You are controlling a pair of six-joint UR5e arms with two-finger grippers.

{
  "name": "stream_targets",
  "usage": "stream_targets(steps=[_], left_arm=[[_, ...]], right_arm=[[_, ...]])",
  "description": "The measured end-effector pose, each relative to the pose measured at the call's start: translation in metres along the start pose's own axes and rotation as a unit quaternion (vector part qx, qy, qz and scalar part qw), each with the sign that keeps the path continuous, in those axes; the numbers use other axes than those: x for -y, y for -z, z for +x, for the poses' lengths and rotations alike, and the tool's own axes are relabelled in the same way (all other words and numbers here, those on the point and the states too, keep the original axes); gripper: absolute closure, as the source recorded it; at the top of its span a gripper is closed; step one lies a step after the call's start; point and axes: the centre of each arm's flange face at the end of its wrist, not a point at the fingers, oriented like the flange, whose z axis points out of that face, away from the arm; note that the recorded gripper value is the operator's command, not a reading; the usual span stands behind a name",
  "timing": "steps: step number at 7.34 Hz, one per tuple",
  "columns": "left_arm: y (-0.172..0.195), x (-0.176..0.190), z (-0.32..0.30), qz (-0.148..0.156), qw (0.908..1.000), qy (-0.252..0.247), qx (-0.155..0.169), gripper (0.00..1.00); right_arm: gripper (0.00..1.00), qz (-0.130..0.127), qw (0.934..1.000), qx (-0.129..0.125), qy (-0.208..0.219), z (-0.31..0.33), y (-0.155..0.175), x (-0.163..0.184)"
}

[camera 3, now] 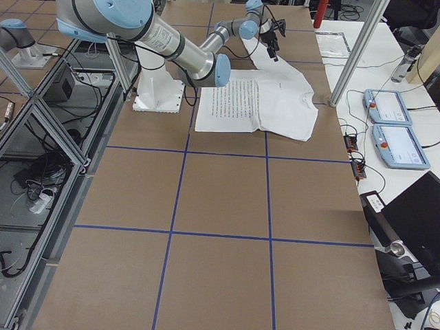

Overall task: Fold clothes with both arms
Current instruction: 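Fold the held sleeve across the shirt body with the right gripper, then release the sleeve and withdraw the right gripper from the shirt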

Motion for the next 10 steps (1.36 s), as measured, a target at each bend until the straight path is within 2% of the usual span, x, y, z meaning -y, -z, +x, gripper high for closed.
stream_targets(steps=[2,3,5,7,8,10], left_arm=[[0.004,0.022,0.004,0.034,0.9991,-0.025,0.003,0.0],[-0.001,0.025,0.0,0.049,0.9985,-0.023,0.002,0.0],[-0.023,0.012,-0.005,0.065,0.9974,-0.031,-0.004,0.0],[-0.077,-0.018,-0.014,0.047,0.9983,-0.027,-0.021,0.0],[-0.111,-0.033,-0.025,0.046,0.9982,-0.025,-0.028,0.0],[-0.177,-0.065,-0.028,0.066,0.9967,-0.004,-0.047,0.0]], right_arm=[[0.0,-0.054,0.9981,-0.018,0.022,0.041,0.026,0.037],[0.0,-0.076,0.9962,-0.02,0.037,0.079,0.045,0.056],[0.0,-0.109,0.99,-0.01,0.089,0.193,0.064,0.093],[0.0,-0.128,0.9808,0.004,0.147,0.33,0.076,0.113],[0.0,-0.132,0.9771,0.006,0.167,0.386,0.084,0.113],[0.0,-0.144,0.9691,0.007,0.201,0.481,0.101,0.105]])
